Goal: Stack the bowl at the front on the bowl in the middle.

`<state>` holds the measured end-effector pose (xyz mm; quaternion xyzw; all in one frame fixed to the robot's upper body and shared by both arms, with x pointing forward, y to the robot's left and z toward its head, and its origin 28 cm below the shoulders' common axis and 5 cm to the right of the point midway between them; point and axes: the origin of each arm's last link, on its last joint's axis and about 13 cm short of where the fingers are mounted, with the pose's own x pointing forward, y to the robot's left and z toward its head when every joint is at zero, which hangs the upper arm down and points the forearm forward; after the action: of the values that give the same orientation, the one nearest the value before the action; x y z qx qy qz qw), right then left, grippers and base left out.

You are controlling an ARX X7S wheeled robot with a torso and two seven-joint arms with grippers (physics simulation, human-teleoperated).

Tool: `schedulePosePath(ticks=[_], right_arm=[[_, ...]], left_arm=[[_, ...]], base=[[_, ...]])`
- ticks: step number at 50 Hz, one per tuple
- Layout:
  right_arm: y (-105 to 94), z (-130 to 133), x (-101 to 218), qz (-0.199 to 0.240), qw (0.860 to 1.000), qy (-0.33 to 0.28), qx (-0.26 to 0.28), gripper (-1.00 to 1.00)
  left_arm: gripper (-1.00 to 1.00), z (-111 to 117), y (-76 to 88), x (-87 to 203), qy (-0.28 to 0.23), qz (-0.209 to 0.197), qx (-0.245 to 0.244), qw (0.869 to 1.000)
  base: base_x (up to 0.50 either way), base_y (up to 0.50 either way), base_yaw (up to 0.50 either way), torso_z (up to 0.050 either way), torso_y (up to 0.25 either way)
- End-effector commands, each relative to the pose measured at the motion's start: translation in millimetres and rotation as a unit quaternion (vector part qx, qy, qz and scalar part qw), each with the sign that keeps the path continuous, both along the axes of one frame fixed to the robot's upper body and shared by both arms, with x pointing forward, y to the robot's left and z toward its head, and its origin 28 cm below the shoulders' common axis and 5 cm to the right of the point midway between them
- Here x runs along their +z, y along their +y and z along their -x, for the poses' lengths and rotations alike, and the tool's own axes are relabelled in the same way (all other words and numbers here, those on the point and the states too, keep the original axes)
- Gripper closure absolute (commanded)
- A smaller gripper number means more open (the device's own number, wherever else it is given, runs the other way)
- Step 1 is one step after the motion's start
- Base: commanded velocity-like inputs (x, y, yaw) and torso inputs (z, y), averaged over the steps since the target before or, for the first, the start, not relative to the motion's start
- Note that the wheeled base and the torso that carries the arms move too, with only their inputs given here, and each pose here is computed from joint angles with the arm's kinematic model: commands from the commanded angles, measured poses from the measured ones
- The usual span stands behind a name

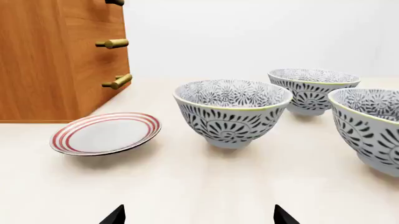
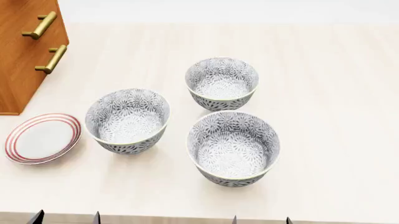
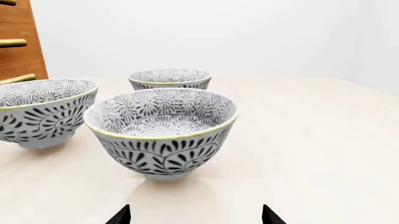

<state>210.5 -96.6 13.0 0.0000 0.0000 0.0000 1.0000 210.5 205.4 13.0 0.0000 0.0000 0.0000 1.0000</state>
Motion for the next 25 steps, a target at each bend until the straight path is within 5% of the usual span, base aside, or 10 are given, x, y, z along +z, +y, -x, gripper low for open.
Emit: schedulePosePath(ticks=[1,19,25], right_arm=[[0.4,0.1,0.0,0.0,1.0,0.0,0.0,-1.0],[0.6,3.8,9.3,-0.003,1.0,-0.009,-0.003,-1.0],[-5.0,-4.6,53.2,-0.014,1.0,-0.017,-0.004,-1.0]], left_arm=[[-1.0,-0.1,-0.2,-0.6,0.0,0.0,0.0,1.0],[-1.0,2.6,-2.1,6.2,-0.003,0.013,-0.017,1.0],[-1.0,-12.8,3.8,52.3,-0.008,0.03,-0.009,0.999]], base=[[0.0,0.0,0.0,0.0,0.0],[0.0,0.0,0.0,0.0,0.0],[0.0,0.0,0.0,0.0,0.0]])
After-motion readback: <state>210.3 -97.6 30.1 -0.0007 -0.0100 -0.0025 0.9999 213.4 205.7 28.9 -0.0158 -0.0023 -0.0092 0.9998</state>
